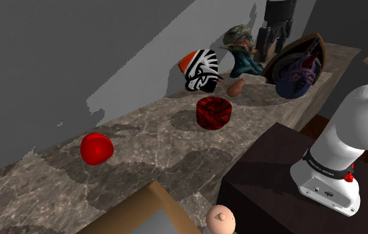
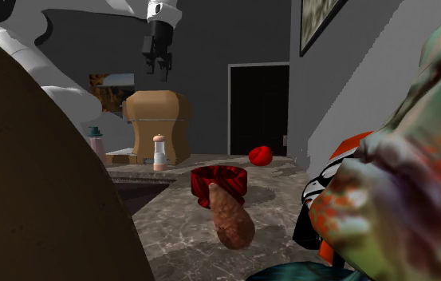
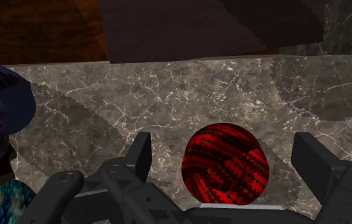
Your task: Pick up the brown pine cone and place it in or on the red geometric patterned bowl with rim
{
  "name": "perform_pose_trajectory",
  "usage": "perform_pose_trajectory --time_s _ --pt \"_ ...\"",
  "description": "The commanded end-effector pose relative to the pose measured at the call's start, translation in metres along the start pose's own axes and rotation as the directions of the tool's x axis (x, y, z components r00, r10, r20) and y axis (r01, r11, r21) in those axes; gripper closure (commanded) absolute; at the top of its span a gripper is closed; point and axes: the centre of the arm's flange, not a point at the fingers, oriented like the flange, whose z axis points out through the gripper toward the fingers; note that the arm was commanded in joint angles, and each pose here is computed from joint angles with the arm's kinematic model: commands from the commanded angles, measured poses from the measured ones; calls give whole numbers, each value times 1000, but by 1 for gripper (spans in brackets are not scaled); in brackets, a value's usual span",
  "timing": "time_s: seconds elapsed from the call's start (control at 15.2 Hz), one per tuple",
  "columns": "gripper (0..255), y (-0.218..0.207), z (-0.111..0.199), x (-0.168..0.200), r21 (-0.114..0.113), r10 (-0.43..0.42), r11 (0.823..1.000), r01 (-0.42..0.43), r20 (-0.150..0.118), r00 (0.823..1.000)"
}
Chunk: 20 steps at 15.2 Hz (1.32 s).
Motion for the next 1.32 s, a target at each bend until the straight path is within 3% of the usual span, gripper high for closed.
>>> perform_pose_trajectory --time_s 0.0,0.59,1.25 --pt "0 0 0 0 0 0 1000 0 0 1000" --pt "0 69 57 96 8 -99 995 99 111 989" --pt "0 134 133 202 30 -206 978 205 232 951"
